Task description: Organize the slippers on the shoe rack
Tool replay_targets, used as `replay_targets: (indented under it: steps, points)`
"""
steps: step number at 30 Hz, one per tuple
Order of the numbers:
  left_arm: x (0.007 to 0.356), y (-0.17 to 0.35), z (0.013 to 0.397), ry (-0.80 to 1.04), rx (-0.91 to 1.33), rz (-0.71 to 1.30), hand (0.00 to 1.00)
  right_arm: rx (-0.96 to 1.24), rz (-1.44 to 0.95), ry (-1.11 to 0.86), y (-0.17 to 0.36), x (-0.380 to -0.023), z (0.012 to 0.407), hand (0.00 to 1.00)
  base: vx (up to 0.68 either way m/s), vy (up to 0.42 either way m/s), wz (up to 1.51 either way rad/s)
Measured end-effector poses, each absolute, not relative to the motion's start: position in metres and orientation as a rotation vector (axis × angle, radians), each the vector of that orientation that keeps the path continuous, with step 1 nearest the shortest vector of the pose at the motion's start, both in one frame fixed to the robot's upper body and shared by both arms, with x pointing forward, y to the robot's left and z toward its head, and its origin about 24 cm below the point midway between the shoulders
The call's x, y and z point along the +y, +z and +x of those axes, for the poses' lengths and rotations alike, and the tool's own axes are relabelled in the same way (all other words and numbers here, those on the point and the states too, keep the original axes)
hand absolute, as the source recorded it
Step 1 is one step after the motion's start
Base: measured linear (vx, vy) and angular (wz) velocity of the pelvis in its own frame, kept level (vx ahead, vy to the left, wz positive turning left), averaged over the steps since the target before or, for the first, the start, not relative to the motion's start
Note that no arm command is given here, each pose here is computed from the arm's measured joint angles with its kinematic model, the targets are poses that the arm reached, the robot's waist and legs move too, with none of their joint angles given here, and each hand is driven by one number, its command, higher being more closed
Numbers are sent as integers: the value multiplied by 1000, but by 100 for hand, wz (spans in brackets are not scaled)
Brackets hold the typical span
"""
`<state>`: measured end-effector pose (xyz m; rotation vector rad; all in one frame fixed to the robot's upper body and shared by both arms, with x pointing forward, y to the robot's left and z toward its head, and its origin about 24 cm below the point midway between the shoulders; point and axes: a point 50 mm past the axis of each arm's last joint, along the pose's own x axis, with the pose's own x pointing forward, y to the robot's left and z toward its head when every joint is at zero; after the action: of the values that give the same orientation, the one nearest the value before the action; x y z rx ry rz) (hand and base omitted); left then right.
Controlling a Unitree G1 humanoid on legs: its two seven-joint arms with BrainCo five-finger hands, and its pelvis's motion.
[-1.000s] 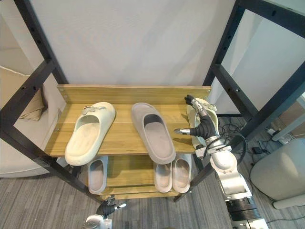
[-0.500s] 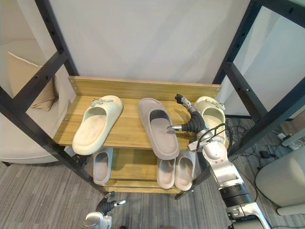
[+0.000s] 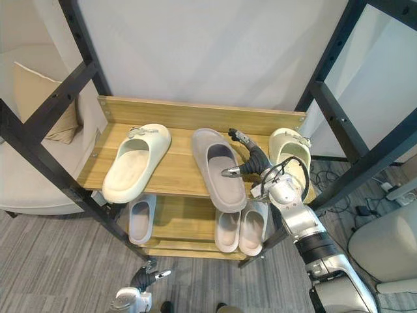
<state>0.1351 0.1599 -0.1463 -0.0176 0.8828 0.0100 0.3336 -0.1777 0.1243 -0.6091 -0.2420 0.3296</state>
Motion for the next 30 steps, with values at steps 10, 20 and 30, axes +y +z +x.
replay_targets:
  steps: [10,20,30]
  points:
    - [162,-145,139,20,872,-26,0,-282,-649,326,145,-179,345,100,1,-2,0]
    - [163,-145,139,21,871,-25,0,-285,-614,332,146,-179,344,100,0,0,0]
    - [164,-145,140,30,872,-30,0,-427,-481,245,154,-175,317,100,0,0,0]
